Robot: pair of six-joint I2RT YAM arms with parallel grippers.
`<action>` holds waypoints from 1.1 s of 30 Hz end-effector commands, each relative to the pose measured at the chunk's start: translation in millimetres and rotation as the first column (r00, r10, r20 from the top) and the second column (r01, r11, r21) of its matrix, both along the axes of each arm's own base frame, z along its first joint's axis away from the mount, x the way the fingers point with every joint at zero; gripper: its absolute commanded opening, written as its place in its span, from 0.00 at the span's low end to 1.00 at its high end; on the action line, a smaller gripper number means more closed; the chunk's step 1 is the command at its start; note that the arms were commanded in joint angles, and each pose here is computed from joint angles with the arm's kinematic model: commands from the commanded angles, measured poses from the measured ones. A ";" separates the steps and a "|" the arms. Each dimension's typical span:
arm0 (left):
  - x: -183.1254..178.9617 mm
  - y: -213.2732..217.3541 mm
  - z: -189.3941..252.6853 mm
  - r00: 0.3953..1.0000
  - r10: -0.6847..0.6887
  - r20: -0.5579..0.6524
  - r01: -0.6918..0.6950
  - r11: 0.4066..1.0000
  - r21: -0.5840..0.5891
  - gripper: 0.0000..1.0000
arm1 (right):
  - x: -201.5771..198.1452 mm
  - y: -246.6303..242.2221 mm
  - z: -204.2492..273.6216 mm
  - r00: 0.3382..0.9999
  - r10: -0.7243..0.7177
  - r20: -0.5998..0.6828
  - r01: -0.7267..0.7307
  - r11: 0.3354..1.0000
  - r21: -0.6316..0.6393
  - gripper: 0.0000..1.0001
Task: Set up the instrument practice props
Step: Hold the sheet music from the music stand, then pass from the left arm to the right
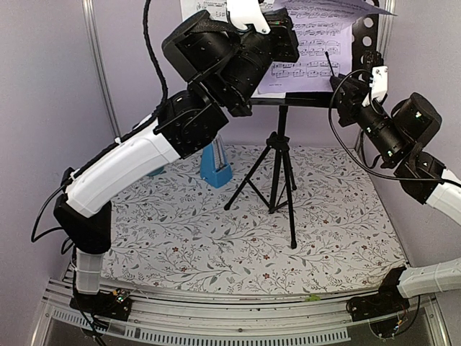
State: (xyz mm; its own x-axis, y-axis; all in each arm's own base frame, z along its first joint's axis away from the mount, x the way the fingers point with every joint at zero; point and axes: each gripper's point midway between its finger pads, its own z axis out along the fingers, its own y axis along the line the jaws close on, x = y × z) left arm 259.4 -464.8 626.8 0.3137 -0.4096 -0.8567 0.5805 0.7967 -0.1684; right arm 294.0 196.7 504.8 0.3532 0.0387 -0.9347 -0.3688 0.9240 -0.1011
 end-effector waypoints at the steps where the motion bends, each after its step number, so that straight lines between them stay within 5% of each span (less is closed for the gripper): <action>1: -0.4 -5.7 -5.2 1.000 -0.012 -0.014 0.012 1.000 0.012 0.00 | -8.9 -4.3 8.3 1.000 0.022 -0.001 -0.022 1.000 -0.007 0.34; 13: 3.1 -4.1 -6.6 1.000 -0.017 -0.024 0.018 0.999 0.030 0.00 | -43.8 -22.1 39.7 0.993 0.088 0.082 -0.083 0.995 -0.058 0.71; 25: 4.3 -1.2 -3.9 0.999 -0.038 -0.022 0.039 0.998 0.039 0.00 | -10.7 -36.8 71.1 0.986 0.092 0.138 -0.085 0.994 -0.062 0.77; 33: 7.0 0.9 -3.6 0.999 -0.045 -0.030 0.046 0.998 0.033 0.00 | -10.3 -49.9 63.0 0.992 0.121 -0.031 -0.119 0.992 0.048 0.72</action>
